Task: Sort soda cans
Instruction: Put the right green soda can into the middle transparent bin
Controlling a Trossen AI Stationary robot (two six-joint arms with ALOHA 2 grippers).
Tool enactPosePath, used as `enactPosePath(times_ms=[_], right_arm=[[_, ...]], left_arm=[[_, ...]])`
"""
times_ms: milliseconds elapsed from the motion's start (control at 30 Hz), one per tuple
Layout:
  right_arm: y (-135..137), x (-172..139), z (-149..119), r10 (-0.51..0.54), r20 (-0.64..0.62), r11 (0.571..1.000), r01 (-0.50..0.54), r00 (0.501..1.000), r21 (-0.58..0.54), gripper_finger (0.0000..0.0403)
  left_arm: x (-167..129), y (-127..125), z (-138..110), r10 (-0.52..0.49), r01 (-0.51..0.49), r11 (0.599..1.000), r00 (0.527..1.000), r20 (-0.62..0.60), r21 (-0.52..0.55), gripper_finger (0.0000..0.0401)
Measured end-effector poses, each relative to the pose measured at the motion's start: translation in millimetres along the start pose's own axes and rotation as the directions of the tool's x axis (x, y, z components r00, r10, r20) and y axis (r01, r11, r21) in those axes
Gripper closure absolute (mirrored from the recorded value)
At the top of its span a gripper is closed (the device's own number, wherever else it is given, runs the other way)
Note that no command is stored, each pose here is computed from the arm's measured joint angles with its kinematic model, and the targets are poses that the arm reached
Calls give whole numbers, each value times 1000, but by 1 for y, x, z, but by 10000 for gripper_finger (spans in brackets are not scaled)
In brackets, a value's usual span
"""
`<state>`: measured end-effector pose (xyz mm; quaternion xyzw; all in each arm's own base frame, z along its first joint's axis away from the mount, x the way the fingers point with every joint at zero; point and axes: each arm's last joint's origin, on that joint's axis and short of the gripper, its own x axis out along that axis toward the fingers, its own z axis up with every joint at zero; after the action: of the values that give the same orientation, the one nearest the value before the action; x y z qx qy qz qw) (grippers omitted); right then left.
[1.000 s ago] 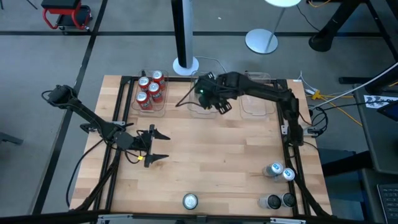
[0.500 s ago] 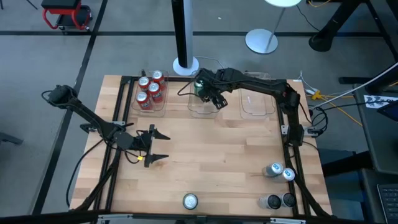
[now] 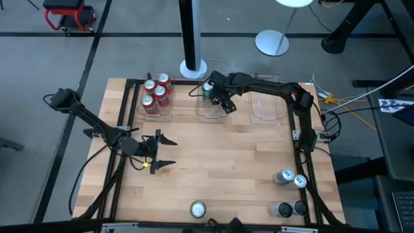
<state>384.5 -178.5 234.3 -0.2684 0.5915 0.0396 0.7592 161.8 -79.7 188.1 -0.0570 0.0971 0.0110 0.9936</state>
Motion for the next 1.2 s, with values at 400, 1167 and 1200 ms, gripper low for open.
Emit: enactPosePath(times_ms=[400,1167,1200], right_arm=[[1,10,-3,-15,24,1000,15,1000,4,46],[-13,-18,4,-48,21,999,49,999,-20,50],[-13,-17,4,-46,21,999,46,999,-20,50]], left_arm=[[0,0,0,0,0,1000,1000,0,-1,26],[0,0,0,0,0,1000,1000,0,4,26],[0,0,0,0,0,1000,1000,0,4,26]])
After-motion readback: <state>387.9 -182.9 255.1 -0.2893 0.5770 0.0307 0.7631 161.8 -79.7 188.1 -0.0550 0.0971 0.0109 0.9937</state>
